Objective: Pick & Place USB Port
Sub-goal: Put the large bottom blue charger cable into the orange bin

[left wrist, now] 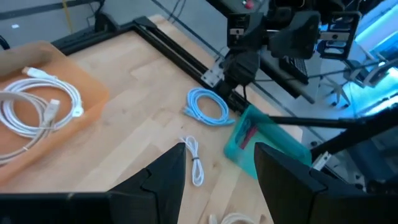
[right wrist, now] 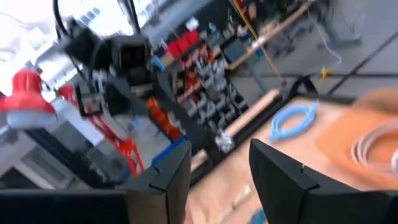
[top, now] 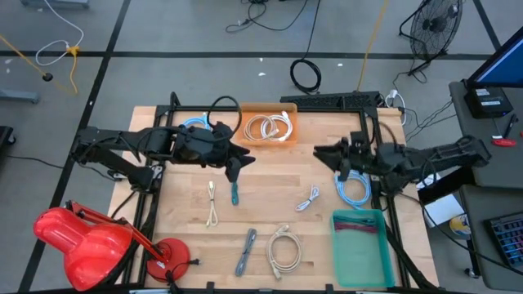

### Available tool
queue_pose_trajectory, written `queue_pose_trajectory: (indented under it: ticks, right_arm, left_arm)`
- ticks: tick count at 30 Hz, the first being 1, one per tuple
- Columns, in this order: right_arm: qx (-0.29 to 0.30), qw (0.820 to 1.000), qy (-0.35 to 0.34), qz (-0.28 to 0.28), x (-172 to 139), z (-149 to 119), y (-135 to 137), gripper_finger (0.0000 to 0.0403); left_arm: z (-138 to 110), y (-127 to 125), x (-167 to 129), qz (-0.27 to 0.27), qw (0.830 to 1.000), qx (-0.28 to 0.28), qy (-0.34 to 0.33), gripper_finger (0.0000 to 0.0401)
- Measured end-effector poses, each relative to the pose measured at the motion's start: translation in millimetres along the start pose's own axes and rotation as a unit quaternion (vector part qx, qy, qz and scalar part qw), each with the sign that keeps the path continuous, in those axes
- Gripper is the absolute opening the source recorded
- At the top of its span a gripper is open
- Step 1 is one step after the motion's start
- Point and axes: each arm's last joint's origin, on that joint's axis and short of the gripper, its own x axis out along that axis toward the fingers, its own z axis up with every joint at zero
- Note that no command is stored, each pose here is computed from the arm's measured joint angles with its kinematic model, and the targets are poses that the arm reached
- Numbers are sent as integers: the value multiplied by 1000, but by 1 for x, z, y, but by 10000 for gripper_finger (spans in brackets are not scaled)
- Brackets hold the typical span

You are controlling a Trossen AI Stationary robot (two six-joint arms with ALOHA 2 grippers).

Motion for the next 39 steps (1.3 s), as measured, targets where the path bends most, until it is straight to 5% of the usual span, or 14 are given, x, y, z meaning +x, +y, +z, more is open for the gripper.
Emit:
queue_pose_trajectory:
  ticks: [20, 39]
  right_arm:
    - [41, 991, 113, 60, 41, 38, -79, 155]
    - [38, 968, 230, 97, 62, 27, -119, 155]
  left_arm:
    - [25, 35, 11, 55, 992, -112, -32, 191]
    - [35, 57, 24, 105, 988, -105, -46, 191]
